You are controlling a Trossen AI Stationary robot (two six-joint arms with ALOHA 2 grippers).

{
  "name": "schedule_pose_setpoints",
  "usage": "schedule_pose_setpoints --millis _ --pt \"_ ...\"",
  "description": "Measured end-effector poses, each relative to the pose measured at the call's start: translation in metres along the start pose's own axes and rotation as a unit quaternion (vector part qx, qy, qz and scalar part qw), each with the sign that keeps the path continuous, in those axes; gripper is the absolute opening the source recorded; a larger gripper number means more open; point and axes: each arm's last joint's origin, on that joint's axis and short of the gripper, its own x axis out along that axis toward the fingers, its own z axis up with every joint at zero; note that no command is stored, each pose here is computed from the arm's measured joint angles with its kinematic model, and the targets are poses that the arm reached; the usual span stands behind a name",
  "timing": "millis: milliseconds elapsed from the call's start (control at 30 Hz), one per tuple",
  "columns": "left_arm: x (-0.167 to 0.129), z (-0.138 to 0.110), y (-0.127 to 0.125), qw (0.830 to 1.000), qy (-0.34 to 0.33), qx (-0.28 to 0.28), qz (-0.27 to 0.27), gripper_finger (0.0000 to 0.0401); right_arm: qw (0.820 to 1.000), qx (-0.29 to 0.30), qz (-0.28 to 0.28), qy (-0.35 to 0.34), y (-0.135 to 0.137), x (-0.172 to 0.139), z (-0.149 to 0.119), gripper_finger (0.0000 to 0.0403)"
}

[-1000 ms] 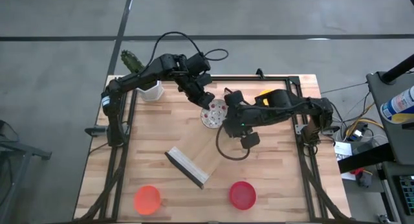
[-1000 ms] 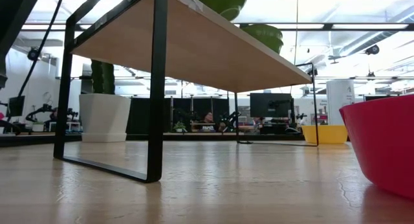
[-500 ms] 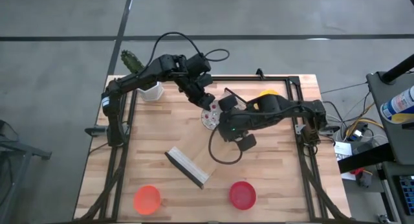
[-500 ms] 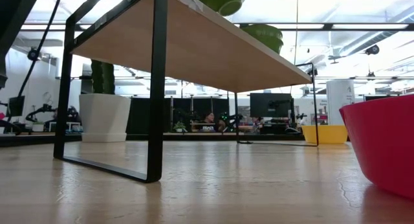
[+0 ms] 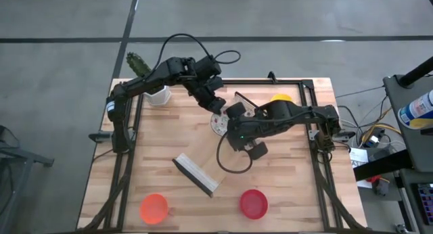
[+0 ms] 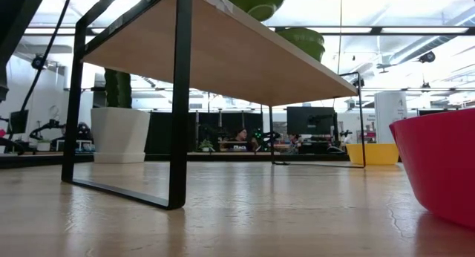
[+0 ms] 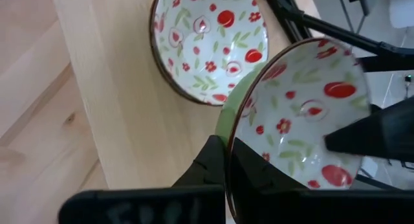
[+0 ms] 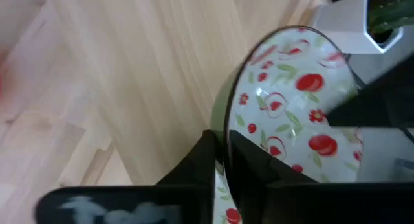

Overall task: Pick & Place Mini bowls
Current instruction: Stack the white patterned bowl on the white patterned bowl on the shelf

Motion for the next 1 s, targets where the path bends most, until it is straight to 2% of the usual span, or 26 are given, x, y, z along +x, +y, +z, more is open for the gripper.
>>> schedule_pose_setpoints --millis 133,300,667,800,933,1000 --pt "0.000 0.002 -0.002 1.000 -0.007 0.005 -0.017 0.0006 1.000 0.008 0.009 -0.002 0.001 0.001 0.001 0.0014" --pt "-0.005 0.004 -0.005 0.999 -0.014 -0.004 -0.036 0.0040 0.999 0.037 0.004 0.000 0.000 0.001 0.001 0.0011" --pt "-0.029 0.014 -0.017 0.994 -0.085 0.030 -0.062 0.0096 0.995 0.098 -0.020 0.000 -0.002 -0.007 -0.003 0.0011" --pt "-0.043 0.017 -0.022 0.990 -0.112 0.041 -0.076 0.0101 0.988 0.152 0.007 -0.012 -0.003 -0.015 -0.010 0.0011" --pt "-0.060 0.015 -0.029 0.985 -0.136 0.063 -0.087 0.0102 0.967 0.247 0.058 -0.024 -0.008 -0.016 -0.013 0.0010" --pt "-0.065 0.015 -0.032 0.982 -0.147 0.072 -0.092 0.0102 0.961 0.268 0.066 -0.025 -0.009 -0.016 -0.013 0.0010"
